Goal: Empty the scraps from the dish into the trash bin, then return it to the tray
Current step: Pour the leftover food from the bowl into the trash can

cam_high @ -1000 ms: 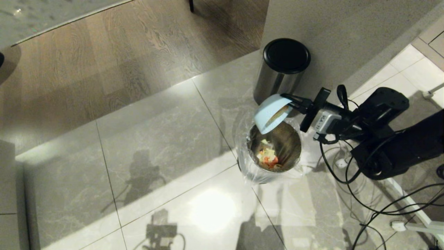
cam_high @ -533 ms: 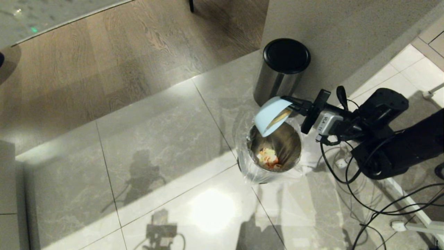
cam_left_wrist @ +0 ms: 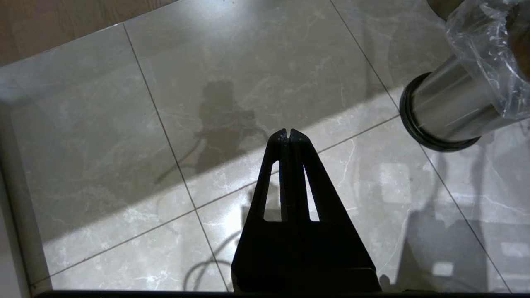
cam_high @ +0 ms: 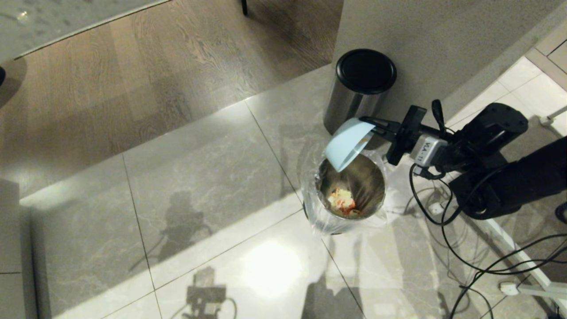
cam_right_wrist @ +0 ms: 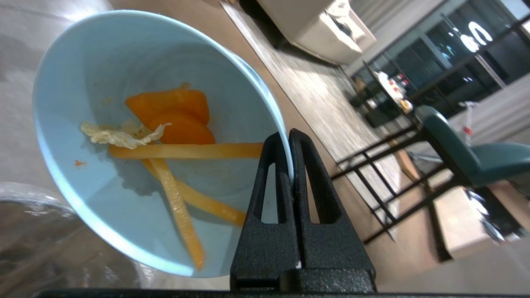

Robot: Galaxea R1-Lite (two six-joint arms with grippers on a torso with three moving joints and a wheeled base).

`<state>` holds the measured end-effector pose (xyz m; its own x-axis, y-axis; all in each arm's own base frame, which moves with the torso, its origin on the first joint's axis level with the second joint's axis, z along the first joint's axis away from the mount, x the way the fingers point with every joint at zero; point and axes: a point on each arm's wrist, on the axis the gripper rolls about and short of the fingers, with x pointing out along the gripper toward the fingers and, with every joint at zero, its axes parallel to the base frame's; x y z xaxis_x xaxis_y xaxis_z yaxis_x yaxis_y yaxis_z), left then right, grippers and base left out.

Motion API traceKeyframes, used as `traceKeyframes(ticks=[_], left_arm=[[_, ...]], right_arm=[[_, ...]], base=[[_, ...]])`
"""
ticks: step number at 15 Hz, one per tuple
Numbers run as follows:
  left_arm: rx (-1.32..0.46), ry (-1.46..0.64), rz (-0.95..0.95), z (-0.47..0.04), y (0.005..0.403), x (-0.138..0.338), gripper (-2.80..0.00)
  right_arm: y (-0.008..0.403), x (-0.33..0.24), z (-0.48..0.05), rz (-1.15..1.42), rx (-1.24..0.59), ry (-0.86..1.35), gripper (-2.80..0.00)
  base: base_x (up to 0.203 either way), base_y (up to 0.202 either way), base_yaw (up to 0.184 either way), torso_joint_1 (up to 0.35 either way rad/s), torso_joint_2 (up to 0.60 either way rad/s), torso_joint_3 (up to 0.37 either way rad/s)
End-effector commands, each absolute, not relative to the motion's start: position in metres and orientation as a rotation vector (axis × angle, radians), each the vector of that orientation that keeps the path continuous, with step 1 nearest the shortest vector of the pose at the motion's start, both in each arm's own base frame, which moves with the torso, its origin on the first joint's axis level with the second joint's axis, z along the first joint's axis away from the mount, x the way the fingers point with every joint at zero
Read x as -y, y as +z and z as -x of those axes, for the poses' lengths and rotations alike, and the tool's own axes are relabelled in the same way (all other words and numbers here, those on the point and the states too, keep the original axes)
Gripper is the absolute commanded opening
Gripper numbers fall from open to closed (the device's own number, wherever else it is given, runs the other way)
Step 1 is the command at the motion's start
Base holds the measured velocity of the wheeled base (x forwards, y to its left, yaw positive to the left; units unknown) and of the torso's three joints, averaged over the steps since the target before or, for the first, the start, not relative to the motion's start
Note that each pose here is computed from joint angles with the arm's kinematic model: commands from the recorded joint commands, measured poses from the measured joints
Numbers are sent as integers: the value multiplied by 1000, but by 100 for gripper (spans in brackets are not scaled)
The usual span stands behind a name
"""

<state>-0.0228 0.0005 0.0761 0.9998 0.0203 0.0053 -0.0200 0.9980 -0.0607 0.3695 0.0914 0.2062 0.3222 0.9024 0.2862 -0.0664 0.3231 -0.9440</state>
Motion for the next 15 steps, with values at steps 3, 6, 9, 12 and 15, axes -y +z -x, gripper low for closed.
traceKeyframes(ticks=[3, 6, 9, 12, 15], left_arm=[[5, 20, 61, 23, 76, -1, -280], [5, 20, 61, 23, 76, -1, -280], [5, 20, 61, 23, 76, -1, -280], [5, 20, 61, 23, 76, -1, -280], [5, 21, 61, 23, 76, 0, -280]], right_arm=[[215, -86, -365, 1043, 1089, 825, -280], [220, -83, -364, 1036, 1101, 851, -280], [223, -79, -363, 1030, 1102, 880, -280], [227, -78, -360, 1019, 1105, 905, -280], [233, -77, -356, 1016, 1115, 916, -280]], base=[[0, 0, 0, 0, 0, 0], [0, 0, 0, 0, 0, 0], [0, 0, 0, 0, 0, 0], [0, 0, 0, 0, 0, 0], [0, 0, 0, 0, 0, 0]])
